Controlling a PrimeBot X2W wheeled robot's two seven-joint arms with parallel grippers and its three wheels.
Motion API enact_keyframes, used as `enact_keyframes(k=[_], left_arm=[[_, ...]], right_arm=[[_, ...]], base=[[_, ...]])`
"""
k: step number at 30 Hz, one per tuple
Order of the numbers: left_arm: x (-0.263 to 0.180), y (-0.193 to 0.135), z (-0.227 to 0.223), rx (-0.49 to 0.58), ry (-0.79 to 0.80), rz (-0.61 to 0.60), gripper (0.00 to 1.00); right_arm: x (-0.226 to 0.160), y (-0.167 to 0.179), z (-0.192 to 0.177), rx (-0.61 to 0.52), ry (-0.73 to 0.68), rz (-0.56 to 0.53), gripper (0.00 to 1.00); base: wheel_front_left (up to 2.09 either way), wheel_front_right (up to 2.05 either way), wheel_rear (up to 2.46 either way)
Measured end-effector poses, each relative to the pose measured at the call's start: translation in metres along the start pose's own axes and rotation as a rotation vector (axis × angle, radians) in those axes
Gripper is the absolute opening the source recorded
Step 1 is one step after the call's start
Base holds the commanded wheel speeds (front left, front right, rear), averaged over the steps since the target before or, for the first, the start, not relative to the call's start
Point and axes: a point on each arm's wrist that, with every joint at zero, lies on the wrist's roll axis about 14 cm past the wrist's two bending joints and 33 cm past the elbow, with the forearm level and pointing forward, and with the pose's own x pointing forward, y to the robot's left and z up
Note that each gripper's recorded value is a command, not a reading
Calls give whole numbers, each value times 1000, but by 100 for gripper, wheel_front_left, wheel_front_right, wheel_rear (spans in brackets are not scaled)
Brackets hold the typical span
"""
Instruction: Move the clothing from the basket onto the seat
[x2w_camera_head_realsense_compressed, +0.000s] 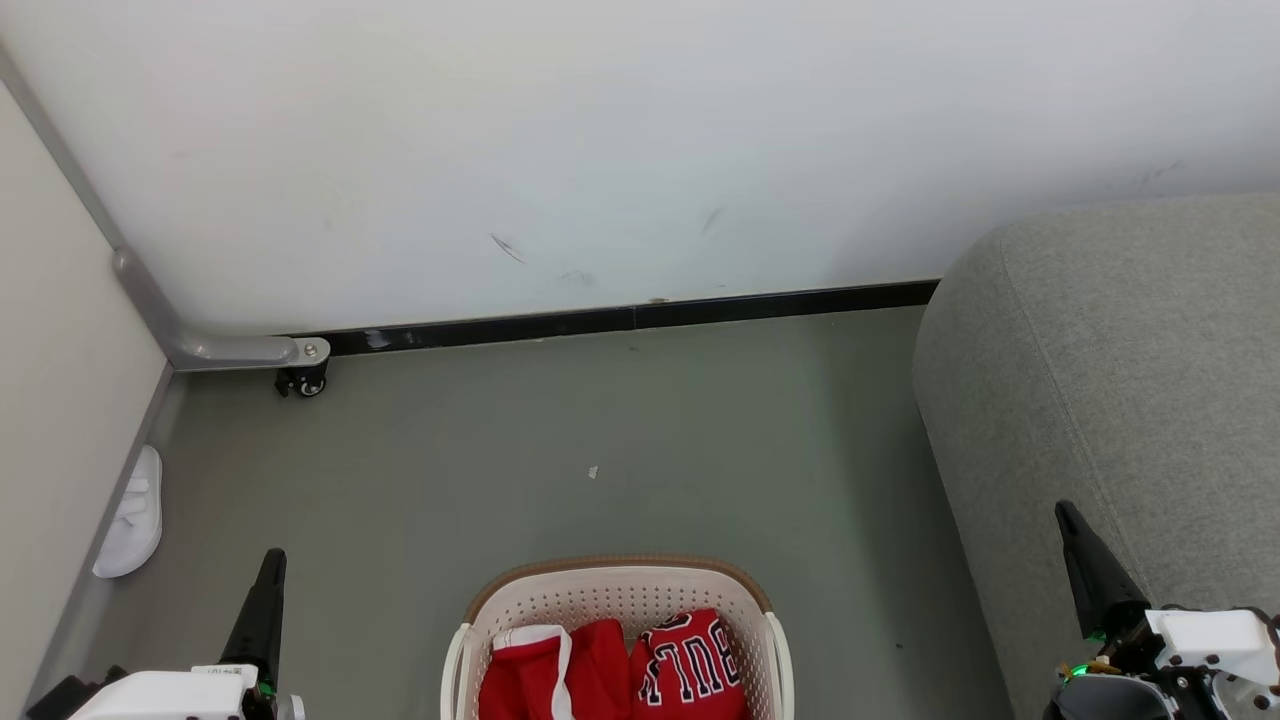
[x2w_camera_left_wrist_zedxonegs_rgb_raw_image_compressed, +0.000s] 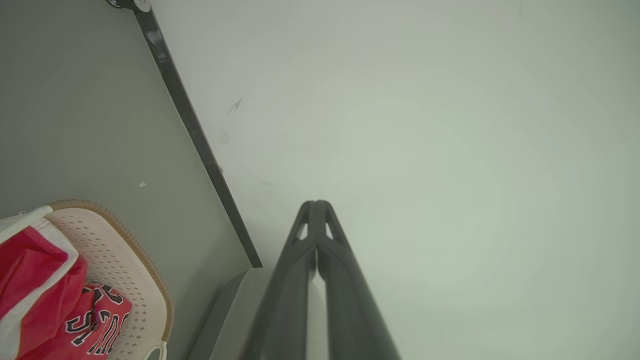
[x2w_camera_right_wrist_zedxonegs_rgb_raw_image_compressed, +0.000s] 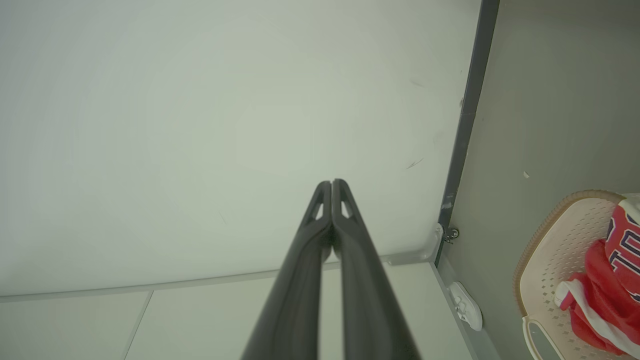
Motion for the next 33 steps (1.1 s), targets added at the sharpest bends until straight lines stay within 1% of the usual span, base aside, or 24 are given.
enact_keyframes(k=[4,5,7,10,12,22,33], left_arm=[[0,0,0,0,0,0,0],[0,0,0,0,0,0,100],[-1,4,-1,-4,0,12,100],[-9,24,-6,-24,2,71,100],[-13,32,-9,-35,4,93,100],[-12,28,-7,-20,-15,81,100],[-9,20,-7,17,-32,59,100]], right_arm=[[0,0,0,0,0,0,0],[0,0,0,0,0,0,100],[-2,-4,-1,4,0,-11,100],[-10,-25,-5,23,1,-72,100],[-15,-33,-7,28,0,-95,100],[-13,-27,-5,25,-11,-78,100],[-9,-17,-12,2,3,-45,100]], base=[[0,0,0],[0,0,0],[0,0,0],[0,0,0],[0,0,0],[0,0,0],[0,0,0]])
